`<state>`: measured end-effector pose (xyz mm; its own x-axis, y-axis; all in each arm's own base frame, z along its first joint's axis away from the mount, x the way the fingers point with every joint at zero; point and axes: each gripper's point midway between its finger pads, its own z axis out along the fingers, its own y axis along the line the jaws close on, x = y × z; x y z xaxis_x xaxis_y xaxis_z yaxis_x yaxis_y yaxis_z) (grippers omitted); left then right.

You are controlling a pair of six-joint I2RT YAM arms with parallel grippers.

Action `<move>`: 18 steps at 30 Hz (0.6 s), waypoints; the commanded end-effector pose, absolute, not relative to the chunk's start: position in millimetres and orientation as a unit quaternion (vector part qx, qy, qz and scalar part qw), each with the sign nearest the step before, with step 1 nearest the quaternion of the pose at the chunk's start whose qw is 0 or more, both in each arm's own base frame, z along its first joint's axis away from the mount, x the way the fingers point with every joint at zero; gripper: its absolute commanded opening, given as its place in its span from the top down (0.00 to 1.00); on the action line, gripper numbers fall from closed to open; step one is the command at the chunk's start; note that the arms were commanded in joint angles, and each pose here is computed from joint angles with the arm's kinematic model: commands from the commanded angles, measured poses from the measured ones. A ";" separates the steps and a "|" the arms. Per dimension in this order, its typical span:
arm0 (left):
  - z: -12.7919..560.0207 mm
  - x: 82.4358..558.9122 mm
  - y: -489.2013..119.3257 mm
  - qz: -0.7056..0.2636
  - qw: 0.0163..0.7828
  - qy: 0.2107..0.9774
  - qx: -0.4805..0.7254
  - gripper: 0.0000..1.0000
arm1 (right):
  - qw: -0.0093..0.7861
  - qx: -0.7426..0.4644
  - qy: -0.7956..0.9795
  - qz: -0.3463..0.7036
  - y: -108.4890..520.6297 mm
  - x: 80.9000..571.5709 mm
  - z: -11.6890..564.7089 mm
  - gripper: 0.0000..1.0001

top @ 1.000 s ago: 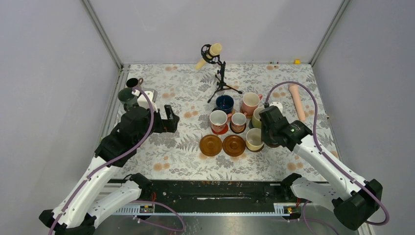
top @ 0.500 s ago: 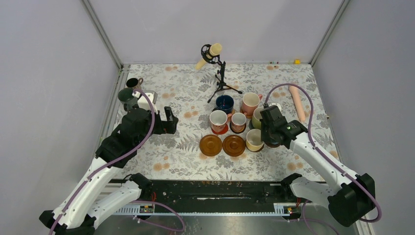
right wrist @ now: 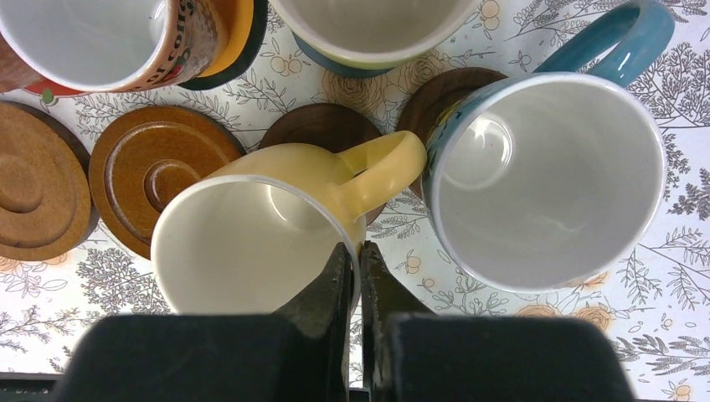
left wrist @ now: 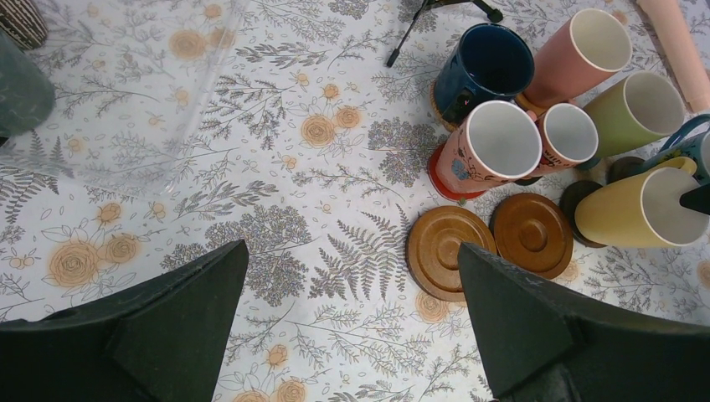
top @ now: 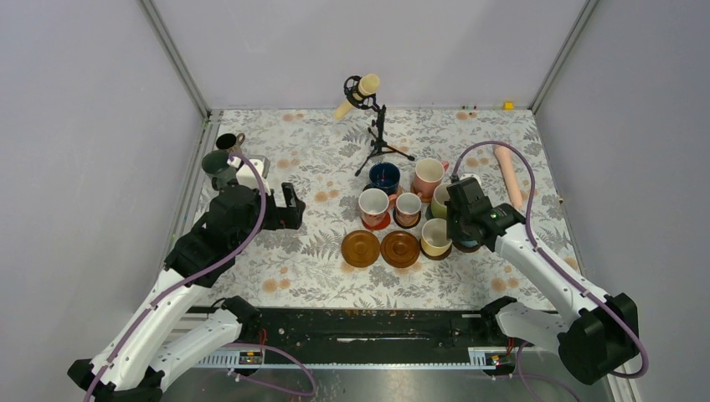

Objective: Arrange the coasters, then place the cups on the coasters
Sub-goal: Place the cup on the coaster.

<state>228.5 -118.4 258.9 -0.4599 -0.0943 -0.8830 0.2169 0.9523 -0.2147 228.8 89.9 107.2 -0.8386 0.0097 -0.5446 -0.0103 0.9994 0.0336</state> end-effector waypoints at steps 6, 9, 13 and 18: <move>267.3 234.2 -117.9 -0.150 0.538 0.829 0.030 0.01 | 0.313 -0.013 0.948 0.049 100.3 251.7 119.2 1.00; 267.1 234.3 -117.6 -0.149 0.538 0.829 0.029 0.01 | 0.317 -0.014 0.947 0.050 100.2 253.8 119.9 1.00; 266.2 234.8 -117.5 -0.148 0.538 0.830 0.030 0.01 | 0.325 -0.015 0.944 0.045 97.9 256.8 123.6 1.00; 266.4 235.3 -118.3 -0.149 0.537 0.830 0.029 0.01 | 0.330 -0.020 0.943 0.030 92.5 258.1 126.3 1.00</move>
